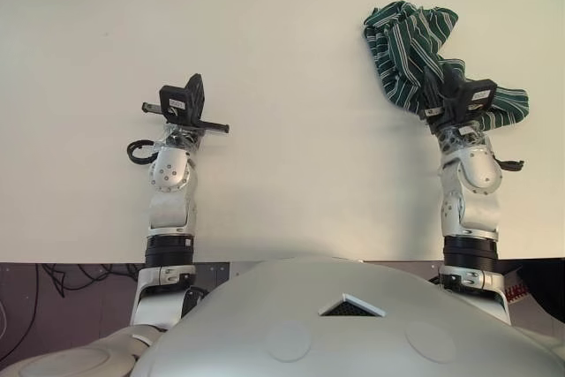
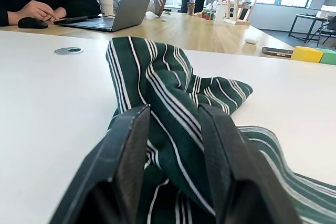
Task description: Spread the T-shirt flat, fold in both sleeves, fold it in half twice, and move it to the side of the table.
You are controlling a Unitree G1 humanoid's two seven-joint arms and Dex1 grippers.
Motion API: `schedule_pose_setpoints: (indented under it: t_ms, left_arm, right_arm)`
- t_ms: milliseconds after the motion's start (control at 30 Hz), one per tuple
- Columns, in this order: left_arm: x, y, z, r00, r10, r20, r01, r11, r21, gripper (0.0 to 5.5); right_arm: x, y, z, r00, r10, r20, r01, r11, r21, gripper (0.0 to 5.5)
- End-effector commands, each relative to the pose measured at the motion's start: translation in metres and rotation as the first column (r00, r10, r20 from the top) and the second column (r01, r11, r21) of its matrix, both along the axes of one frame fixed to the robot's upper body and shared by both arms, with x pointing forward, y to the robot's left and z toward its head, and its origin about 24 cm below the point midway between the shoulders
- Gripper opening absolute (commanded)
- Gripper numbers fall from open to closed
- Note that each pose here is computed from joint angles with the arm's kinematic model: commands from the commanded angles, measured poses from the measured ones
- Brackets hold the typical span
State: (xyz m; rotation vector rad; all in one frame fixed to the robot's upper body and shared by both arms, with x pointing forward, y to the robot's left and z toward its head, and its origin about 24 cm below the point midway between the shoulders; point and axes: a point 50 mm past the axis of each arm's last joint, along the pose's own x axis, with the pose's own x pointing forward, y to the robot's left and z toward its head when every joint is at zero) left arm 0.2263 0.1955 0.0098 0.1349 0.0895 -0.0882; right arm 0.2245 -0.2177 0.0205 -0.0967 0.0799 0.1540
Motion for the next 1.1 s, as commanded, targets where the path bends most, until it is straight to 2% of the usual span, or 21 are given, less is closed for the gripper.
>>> schedule_pose_setpoints:
  t_ms: [33,67,267,367,467,600,733,900,1100]
  left_arm:
    - [0.002,0.002,0.001,1.0,0.008,0.006,-0.008,1.0,0.013,0.0]
    - [0.002,0.002,0.001,1.0,0.008,0.006,-0.008,1.0,0.014,0.0]
    - [0.002,0.004,0.001,1.0,0.013,0.005,-0.013,1.0,0.022,0.0]
    - [0.002,0.005,0.001,1.0,0.014,0.005,-0.014,1.0,0.024,0.0]
    - [0.002,0.004,0.0,1.0,0.013,0.004,-0.013,1.0,0.028,0.0]
    - [0.002,0.005,0.0,1.0,0.016,0.005,-0.016,0.999,0.028,0.0]
    - [0.001,0.006,0.0,1.0,0.03,0.01,-0.03,0.999,0.02,0.0]
    - [0.0,0.005,-0.001,0.999,0.038,0.01,-0.038,0.999,0.014,0.0]
    - [0.002,0.003,-0.001,0.999,0.033,0.01,-0.034,0.999,0.012,0.0]
  right_arm:
    - [0.005,-0.011,-0.011,0.994,-0.039,-0.098,0.035,0.999,-0.038,1.66]
    - [0.006,-0.014,-0.014,0.991,-0.056,-0.119,0.052,0.998,-0.036,1.66]
    - [0.008,-0.008,-0.015,0.993,-0.03,-0.118,0.025,0.999,-0.04,0.79]
    - [0.008,-0.006,-0.01,0.996,-0.023,-0.082,0.02,0.999,-0.042,0.41]
    - [0.008,-0.004,0.004,1.0,-0.018,0.021,0.019,0.999,-0.037,0.03]
    - [0.004,0.007,0.021,0.99,0.053,0.127,-0.05,0.998,-0.03,0.03]
    - [-0.009,0.022,0.033,0.962,0.22,0.164,-0.195,0.968,-0.157,0.03]
    - [-0.04,0.039,0.051,0.851,0.506,0.143,-0.449,0.841,-0.303,0.03]
    - [-0.085,0.062,0.033,0.666,0.742,-0.076,-0.727,0.623,-0.29,0.03]
